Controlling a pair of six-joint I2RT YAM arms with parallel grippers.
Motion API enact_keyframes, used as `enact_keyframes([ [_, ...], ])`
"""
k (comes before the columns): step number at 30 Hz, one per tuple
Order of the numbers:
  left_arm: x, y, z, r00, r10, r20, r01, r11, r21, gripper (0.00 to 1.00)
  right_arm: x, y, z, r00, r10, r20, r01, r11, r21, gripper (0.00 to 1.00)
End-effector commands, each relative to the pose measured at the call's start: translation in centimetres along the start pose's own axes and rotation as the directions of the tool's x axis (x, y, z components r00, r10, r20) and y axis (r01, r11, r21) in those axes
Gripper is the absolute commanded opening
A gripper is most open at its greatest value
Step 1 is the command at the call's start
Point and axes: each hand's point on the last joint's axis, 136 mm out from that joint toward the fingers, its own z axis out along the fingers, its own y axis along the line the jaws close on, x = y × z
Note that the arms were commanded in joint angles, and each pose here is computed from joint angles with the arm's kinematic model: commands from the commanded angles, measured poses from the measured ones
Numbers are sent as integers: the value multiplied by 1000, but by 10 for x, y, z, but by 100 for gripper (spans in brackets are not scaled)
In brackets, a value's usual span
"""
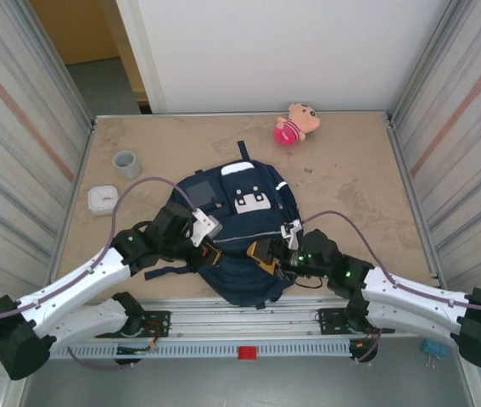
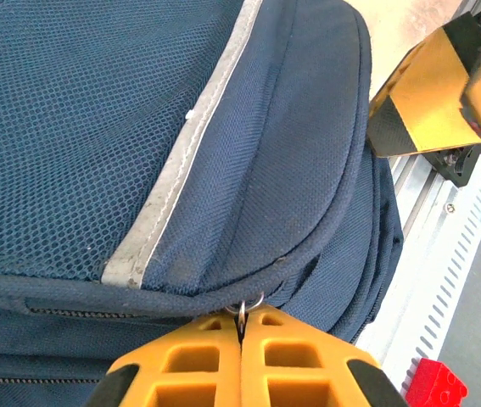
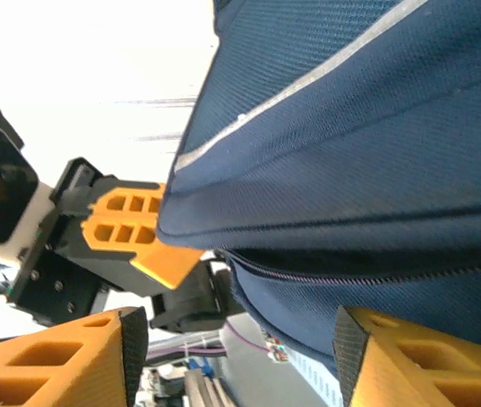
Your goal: Pack books, pencil case, and school supplies into a backpack
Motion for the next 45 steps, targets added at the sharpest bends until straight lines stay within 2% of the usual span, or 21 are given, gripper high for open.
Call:
enact_keyframes([
  [1,-12,-1,-1,998,11,59,-10,1000,-8,0,-9,19,6,997,75,30,-73,994,-77,57],
  [6,-12,-4,-1,998,17,60,-18,1000,5,0,-14,13,16,990,135,45,-132,989,-74,47],
  [8,-13,-7,-1,998,22,61,-22,1000,13,0,-16,12,20,988,146,56,-142,987,-74,40],
  [10,-12,-9,-1,998,23,58,-24,1000,17,0,-20,13,21,987,144,65,-139,987,-80,21],
  [11,-12,-10,-2,998,24,61,-26,999,19,0,-21,8,24,987,146,73,-142,988,-58,15],
  [13,-12,-11,-2,997,23,68,-24,1000,17,0,-24,7,26,987,137,82,-134,990,-45,6],
  [16,-14,-14,1,997,16,80,-18,1000,24,0,-24,10,30,990,117,83,-115,993,-36,0],
  [20,-18,-25,5,995,33,91,-36,999,35,0,-20,15,39,993,101,63,-99,995,-32,0],
  [25,-29,-51,12,991,52,124,-66,992,108,0,-15,27,53,997,70,25,-69,996,-48,0],
  [29,-32,-59,16,989,81,126,-94,990,105,0,-17,27,53,999,32,27,-32,999,-29,0],
  [39,-35,-47,13,983,90,162,-97,995,32,3,-38,-1,9,995,-41,90,31,994,106,0],
  [40,-35,-46,15,983,87,163,-93,995,29,3,-39,2,5,995,-59,83,51,993,103,5],
  [42,-34,-42,18,984,86,155,-89,996,15,1,-39,12,-5,989,-135,57,128,986,105,33],
  [44,-32,-37,21,986,85,141,-84,996,-10,0,-39,21,-17,959,-281,33,274,952,138,47],
  [45,-31,-35,21,987,85,137,-83,996,-22,0,-39,23,-25,931,-364,21,355,919,169,50],
])
